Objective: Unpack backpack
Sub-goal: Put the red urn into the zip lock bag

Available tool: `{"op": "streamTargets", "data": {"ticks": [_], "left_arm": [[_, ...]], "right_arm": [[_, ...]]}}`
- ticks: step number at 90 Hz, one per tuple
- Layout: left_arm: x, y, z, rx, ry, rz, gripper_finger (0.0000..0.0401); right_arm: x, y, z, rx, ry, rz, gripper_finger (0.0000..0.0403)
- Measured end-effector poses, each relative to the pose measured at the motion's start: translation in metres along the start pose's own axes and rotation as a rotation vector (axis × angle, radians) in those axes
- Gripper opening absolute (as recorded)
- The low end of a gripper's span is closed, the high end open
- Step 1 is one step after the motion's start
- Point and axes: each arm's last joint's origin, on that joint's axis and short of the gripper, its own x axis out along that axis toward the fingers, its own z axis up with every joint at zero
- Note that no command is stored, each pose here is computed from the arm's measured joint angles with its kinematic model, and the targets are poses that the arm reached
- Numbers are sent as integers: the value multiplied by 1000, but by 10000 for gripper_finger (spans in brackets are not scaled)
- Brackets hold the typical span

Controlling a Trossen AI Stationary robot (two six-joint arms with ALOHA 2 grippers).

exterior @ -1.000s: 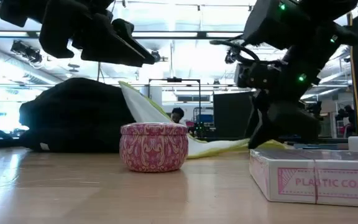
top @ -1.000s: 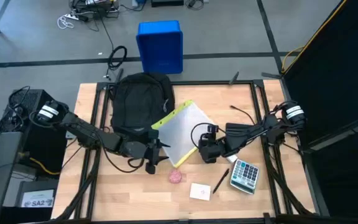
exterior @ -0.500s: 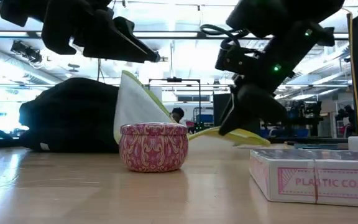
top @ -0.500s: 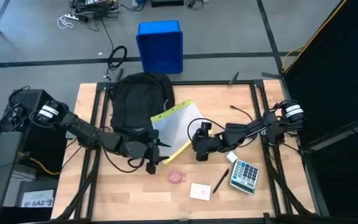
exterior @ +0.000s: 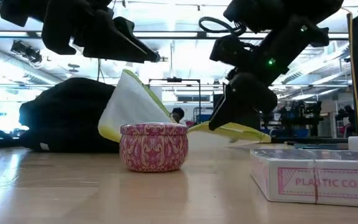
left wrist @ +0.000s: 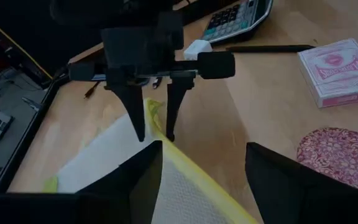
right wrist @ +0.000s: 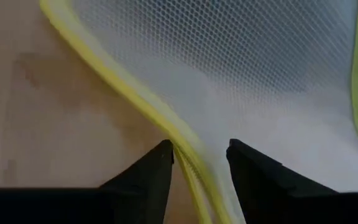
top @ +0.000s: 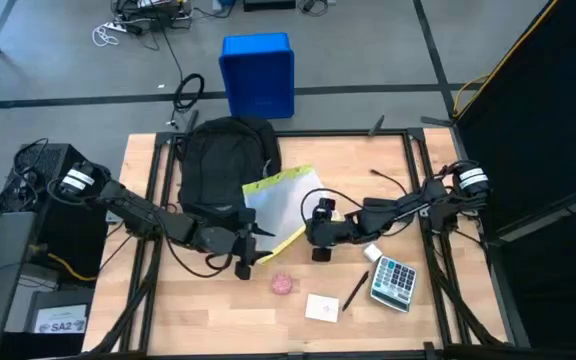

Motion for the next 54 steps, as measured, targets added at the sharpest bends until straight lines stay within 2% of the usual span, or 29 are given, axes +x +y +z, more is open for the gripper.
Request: {"op": "streamTargets", "data": {"ticks": [33, 54], "left_arm": [[1, -1, -1, -46, 2, -19, 198], [18, -12, -17, -36, 79, -42, 198]], "right_arm": [[4, -6, 7, 62, -58, 65, 128], [4, -7, 8, 85, -61, 81, 123]]}}
